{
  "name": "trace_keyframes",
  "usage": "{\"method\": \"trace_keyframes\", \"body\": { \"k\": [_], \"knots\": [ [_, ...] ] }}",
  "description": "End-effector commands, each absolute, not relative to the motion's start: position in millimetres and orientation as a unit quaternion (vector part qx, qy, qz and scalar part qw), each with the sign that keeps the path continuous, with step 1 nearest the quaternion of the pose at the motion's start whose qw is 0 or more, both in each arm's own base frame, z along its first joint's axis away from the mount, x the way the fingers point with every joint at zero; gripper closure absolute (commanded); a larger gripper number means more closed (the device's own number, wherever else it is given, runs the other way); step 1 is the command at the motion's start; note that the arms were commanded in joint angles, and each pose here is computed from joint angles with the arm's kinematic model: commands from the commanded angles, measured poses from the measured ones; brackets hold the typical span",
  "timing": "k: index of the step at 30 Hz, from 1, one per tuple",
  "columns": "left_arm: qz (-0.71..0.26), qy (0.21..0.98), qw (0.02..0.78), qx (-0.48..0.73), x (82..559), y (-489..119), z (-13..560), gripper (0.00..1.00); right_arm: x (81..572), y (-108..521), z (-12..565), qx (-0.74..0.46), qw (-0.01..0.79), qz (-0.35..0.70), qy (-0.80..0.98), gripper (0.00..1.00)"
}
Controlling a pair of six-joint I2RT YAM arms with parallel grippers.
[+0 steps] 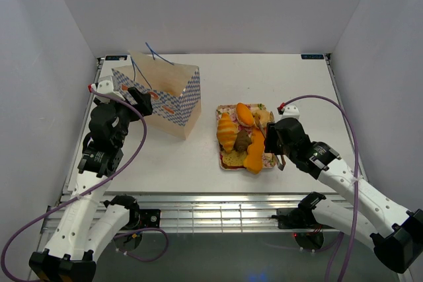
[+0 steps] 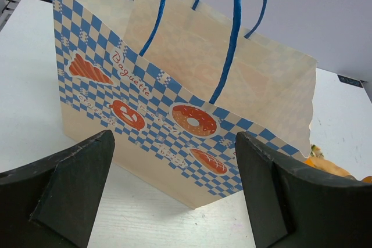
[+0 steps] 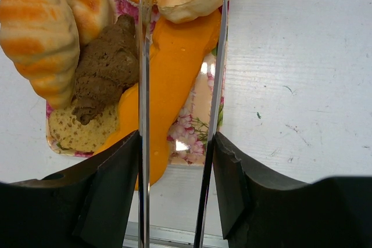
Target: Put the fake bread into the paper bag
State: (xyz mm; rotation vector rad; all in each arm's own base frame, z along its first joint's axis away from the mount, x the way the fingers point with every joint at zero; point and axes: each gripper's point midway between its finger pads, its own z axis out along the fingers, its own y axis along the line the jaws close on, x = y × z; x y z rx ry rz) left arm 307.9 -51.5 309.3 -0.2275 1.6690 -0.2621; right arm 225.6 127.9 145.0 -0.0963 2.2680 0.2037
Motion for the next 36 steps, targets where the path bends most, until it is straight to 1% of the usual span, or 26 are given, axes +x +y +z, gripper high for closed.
{"method": "trace_keyframes", "body": {
  "k": [1,4,11,21,28,32,36],
  "knots": [
    [-0.122,0.733,0.662,-0.097,306,-54,314,0.05,235,126,152,-0.013,0.437,0.079,0.896,0.44],
    [-0.121,0.735,0.660,-0.098,307,-54,313,0.02,237,125,151,-0.008,0.436,0.080,0.897,0.44],
    [-0.121,0.733,0.662,-0.101,306,-52,314,0.02,241,121,144,0.007,0.428,0.079,0.900,0.43],
    [-0.124,0.732,0.663,-0.100,305,-53,315,0.02,246,126,137,0.016,0.417,0.107,0.902,0.45],
    [-0.125,0.732,0.662,-0.101,304,-54,315,0.02,247,123,135,0.030,0.409,0.126,0.904,0.50],
    [-0.124,0.731,0.664,-0.102,304,-53,316,0.02,248,120,132,0.036,0.403,0.128,0.905,0.55],
    [-0.125,0.730,0.664,-0.102,303,-53,317,0.02,249,120,135,0.037,0.402,0.137,0.904,0.57]
  ]
}}
